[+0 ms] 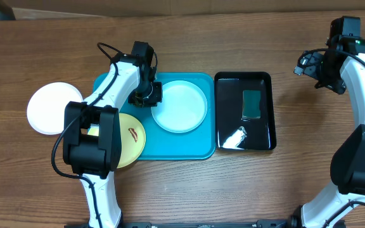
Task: Clean dirty plates on tray and stack at the side
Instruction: 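Lift the light-blue plate with the left gripper off the tray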
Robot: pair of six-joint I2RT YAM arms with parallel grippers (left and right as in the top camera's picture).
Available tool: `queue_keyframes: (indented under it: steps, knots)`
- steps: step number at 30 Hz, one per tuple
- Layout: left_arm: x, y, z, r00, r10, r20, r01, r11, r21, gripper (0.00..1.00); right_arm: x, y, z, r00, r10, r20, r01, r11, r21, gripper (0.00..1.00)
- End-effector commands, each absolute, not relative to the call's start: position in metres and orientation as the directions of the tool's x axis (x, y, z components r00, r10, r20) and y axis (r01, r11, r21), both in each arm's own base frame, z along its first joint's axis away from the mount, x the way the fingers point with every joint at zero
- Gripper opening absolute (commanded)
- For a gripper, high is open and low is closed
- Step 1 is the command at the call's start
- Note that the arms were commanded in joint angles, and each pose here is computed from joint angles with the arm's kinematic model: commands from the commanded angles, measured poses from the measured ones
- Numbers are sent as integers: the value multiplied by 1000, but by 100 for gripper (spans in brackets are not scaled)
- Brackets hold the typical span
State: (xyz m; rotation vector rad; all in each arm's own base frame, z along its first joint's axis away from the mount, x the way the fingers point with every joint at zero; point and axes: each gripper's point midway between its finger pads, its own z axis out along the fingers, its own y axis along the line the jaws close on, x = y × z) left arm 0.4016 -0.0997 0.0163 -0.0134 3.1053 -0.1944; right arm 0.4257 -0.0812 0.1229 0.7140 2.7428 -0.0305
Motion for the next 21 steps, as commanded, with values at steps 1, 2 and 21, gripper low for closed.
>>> queue_keyframes:
  steps: [1, 2, 21]
  knots:
    - [398, -102, 13, -1000, -17, -13, -15, 992, -128, 19, 428, -82, 133, -816, 480, -323, 485, 872, 68, 100]
    - [397, -102, 13, -1000, -17, -12, -15, 992, -128, 19, 428, -82, 133, -816, 480, -323, 485, 872, 68, 100]
    - [401, -94, 15, -999, -35, -20, -33, 994, -105, 4, 428, -82, 133, -816, 480, -323, 485, 872, 68, 100]
